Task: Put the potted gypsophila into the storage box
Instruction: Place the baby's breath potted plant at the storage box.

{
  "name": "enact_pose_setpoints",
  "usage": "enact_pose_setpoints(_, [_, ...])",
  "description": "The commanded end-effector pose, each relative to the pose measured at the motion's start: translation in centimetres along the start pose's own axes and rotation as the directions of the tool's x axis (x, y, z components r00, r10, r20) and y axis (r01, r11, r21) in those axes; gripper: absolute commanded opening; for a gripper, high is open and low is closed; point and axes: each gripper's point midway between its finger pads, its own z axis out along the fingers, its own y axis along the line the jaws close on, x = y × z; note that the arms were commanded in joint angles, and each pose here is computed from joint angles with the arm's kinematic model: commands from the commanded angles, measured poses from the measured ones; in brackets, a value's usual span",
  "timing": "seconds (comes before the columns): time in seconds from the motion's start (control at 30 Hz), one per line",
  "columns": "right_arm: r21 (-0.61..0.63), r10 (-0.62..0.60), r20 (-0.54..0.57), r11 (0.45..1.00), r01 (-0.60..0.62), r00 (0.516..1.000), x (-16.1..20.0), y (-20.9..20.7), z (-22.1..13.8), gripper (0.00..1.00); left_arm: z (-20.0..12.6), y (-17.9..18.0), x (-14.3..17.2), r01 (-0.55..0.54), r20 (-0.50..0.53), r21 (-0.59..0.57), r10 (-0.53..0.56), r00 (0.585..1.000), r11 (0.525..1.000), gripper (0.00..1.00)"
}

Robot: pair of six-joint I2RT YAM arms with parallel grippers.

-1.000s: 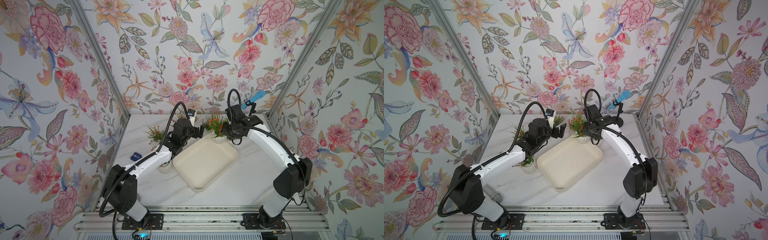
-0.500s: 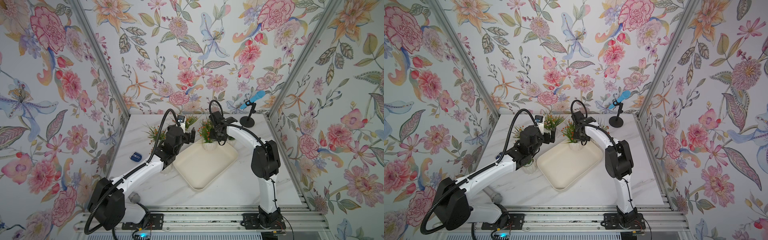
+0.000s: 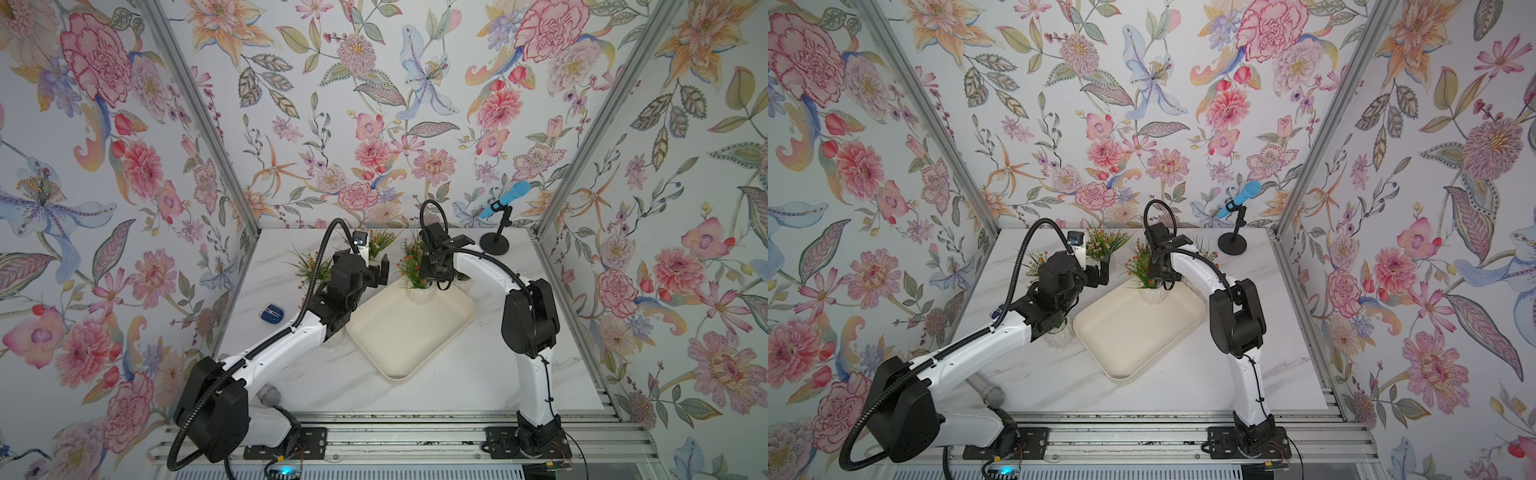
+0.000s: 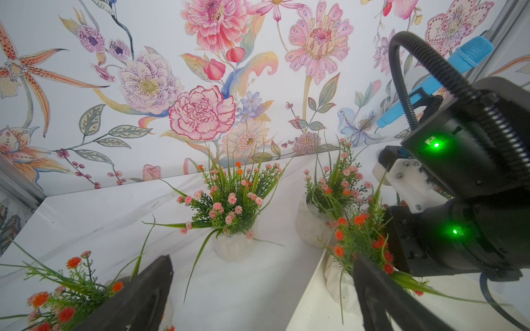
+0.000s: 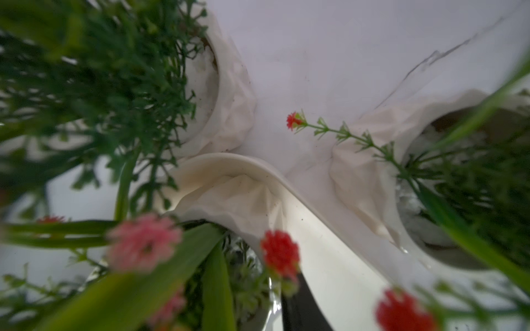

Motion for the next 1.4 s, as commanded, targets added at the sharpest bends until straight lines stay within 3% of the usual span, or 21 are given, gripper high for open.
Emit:
enact_pose_setpoints(0.0, [-0.048,0.031,0.066,0.998,-0.028,0.997,-1.5,0.0,-2.1,0.32,-0.1,0.0,-0.6,0.022,0.026,-0.001,-0.022,0.999,1.0,1.0])
enact_pose_setpoints(0.1, [-0.081,0.038,0.113,0.996,-0.029,0.993,-2.8,0.0,-4.4,0.42,0.3,-0.6,-1.1,0.022,0.04,0.023,-0.023,0.999,0.999,1.0])
enact_pose_setpoints(0.3, [-0.13,0.034,0.263,0.992,0.0,0.964,-5.4,-1.2,-12.1,0.52,1.3,-3.0,-2.9,0.009,0.078,0.124,-0.018,0.997,0.992,1.0])
enact_pose_setpoints(0.4, [-0.116,0.053,0.329,0.993,-0.015,0.943,-5.8,-3.5,-15.5,0.57,1.8,-4.9,-4.5,-0.008,0.112,0.21,-0.016,0.994,0.978,1.0])
enact_pose_setpoints(0.53, [-0.11,0.177,0.338,0.983,-0.148,0.924,-4.6,-8.9,-17.3,0.61,2.6,-7.9,-6.6,-0.042,0.145,0.336,-0.008,0.989,0.941,1.0])
enact_pose_setpoints(0.7, [-0.062,0.323,0.299,0.945,-0.32,0.898,-1.1,-16.5,-16.5,0.63,4.4,-11.7,-6.7,-0.087,0.13,0.464,0.029,0.991,0.882,1.0])
enact_pose_setpoints(0.83, [-0.048,0.392,0.232,0.919,-0.391,0.891,2.0,-20.0,-14.5,0.64,5.8,-14.3,-5.7,-0.127,0.101,0.51,0.087,0.991,0.851,1.0])
enact_pose_setpoints(0.97, [-0.153,0.441,0.176,0.895,-0.418,0.88,3.3,-19.9,-12.2,0.64,6.7,-16.2,-4.7,-0.153,0.09,0.531,0.124,0.988,0.834,1.0])
enact_pose_setpoints(1.1, [-0.284,0.493,0.134,0.85,-0.443,0.86,3.1,-18.7,-9.8,0.63,7.4,-16.8,-3.4,-0.184,0.078,0.49,0.168,0.983,0.852,1.0])
enact_pose_setpoints(1.37, [-0.32,0.501,0.098,0.834,-0.449,0.86,0.9,-17.4,-6.4,0.56,7.7,-15.2,-3.1,-0.225,0.076,0.374,0.212,0.974,0.9,1.0])
